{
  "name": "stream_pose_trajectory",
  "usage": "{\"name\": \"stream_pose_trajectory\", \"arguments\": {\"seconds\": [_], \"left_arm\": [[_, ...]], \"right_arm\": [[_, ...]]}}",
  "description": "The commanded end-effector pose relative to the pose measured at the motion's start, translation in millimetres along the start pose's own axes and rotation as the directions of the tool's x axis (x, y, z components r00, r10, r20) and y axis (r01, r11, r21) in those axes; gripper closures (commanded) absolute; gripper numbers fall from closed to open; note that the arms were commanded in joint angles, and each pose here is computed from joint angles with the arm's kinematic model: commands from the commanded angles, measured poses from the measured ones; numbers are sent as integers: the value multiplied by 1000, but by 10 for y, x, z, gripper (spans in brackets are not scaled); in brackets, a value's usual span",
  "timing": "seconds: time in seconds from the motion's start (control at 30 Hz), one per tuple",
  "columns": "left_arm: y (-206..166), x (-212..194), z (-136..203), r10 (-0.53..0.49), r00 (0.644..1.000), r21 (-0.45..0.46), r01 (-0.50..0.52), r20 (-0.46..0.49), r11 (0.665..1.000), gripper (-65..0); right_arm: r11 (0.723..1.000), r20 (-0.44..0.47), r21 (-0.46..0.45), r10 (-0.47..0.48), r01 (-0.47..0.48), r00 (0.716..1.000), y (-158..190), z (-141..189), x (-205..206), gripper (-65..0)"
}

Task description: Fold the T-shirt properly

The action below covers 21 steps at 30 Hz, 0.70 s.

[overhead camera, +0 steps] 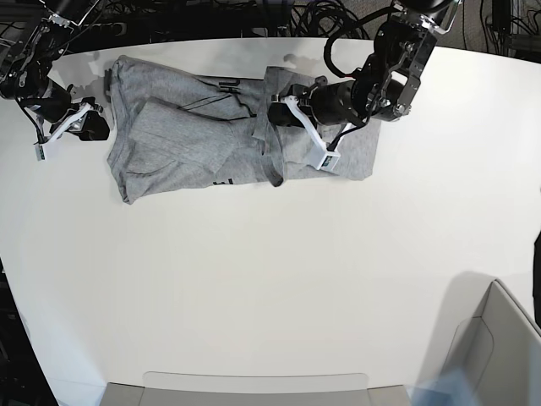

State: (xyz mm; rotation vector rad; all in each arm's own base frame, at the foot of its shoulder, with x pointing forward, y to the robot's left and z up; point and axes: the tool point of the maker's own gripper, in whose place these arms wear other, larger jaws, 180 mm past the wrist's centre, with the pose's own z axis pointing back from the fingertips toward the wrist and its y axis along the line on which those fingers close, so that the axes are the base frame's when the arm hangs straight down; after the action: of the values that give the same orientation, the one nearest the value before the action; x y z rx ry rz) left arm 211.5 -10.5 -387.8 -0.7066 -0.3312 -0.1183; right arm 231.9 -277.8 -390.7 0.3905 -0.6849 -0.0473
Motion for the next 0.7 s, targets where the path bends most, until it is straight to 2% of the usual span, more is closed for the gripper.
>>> {"name": "stream_pose_trajectory", "arguments": {"seconds": [0.0,0.2,0.4,0.67], "left_arm": [[-58,79,27,-11,1000,-21,11,25,1000,-68],[-51,73,26,-12,1000,-17,13,24,1000,-68],[-45,54,23,-6,1000,-16,7,21,1000,-68],[-37,-13,15,5,1000,-15,-5,9,1000,-68]], "right_arm": [[1000,49,15,24,-25,999,23,39,151,-195],[992,46,129,-3,-3,999,349,-150,63,-195],[971,-4,210,-114,112,994,517,-413,-198,-194],[979,1,166,-123,121,992,450,-380,-329,-192]]}}
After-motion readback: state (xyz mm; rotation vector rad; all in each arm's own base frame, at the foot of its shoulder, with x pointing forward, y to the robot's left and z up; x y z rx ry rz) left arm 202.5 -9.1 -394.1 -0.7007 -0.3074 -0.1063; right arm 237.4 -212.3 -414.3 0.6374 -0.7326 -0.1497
